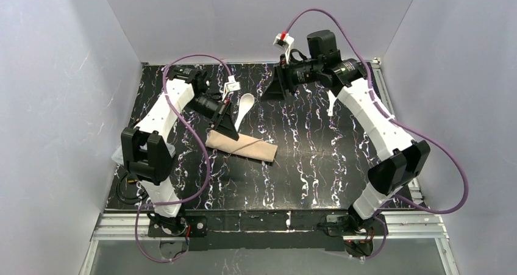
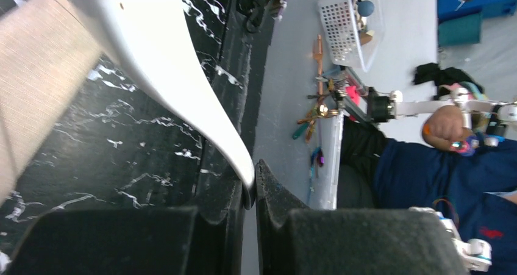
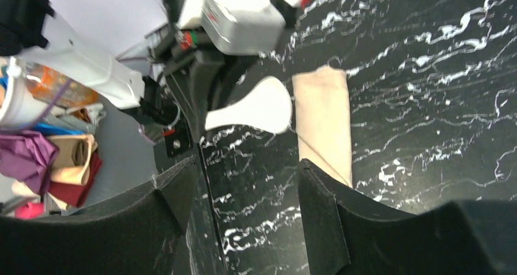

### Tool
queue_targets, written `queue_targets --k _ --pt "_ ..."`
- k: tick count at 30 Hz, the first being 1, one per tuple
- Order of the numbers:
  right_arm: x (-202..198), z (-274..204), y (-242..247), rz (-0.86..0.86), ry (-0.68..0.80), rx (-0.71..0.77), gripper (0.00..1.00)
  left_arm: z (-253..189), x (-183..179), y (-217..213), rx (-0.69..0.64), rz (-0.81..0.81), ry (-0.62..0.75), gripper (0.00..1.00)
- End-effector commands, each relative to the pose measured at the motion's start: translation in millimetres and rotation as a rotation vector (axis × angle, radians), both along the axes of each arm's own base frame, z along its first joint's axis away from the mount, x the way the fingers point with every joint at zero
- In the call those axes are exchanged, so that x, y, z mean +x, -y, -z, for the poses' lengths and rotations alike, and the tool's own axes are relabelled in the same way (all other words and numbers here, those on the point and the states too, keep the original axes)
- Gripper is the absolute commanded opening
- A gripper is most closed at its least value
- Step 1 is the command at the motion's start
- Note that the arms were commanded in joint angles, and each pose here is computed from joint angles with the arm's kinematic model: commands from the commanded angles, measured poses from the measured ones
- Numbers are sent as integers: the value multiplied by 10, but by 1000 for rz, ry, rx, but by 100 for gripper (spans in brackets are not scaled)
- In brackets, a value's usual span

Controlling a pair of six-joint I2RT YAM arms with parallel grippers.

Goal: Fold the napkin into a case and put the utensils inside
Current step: Pass from the left arm to the right

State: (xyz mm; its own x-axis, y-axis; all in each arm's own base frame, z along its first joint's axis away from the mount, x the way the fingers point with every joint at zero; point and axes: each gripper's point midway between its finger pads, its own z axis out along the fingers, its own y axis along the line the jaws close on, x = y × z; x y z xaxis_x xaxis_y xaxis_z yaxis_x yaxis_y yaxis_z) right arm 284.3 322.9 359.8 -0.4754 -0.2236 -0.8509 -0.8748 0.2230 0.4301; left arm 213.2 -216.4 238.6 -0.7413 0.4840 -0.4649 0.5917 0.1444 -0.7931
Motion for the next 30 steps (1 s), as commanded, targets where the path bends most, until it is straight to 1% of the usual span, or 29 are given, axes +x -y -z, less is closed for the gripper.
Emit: queue_targets --k 1,6,13,16,18,20,21,25,26,27,28,29,30 --pt "-78 212 46 -79 25 -87 69 -252 -253 -62 -22 40 -37 0" --pt "-137 225 -173 -115 46 -74 69 -219 -298 -24 -17 62 -50 0" --pt "15 375 -344 -73 43 -66 66 -226 -367 19 -14 86 -55 0" --pt "66 449 -365 -63 37 -76 63 -225 -395 13 -13 90 -53 0" --pt "82 483 -375 -61 31 -81 59 -225 -404 10 -14 91 -52 0" --pt "81 501 -385 -62 24 -77 51 -217 -413 10 -13 94 -53 0" --pt "78 502 -390 -65 22 -70 45 -218 -414 12 -14 94 -54 0" --pt "41 580 -355 -44 -9 -79 7 -213 -398 10 -9 95 -50 0" --pt "44 614 -334 -28 -13 -88 1 -208 -387 7 -3 96 -47 0" --pt "46 646 -309 -7 -20 -96 1 -196 -374 5 7 96 -49 2" --pt "48 673 -285 17 -25 -103 1 -166 -352 -17 37 94 -46 14" --pt "63 722 -247 56 -33 -115 1 -128 -314 -25 68 83 -49 34" --pt "90 778 -199 107 -44 -131 1 -99 -285 -41 96 75 -46 83"
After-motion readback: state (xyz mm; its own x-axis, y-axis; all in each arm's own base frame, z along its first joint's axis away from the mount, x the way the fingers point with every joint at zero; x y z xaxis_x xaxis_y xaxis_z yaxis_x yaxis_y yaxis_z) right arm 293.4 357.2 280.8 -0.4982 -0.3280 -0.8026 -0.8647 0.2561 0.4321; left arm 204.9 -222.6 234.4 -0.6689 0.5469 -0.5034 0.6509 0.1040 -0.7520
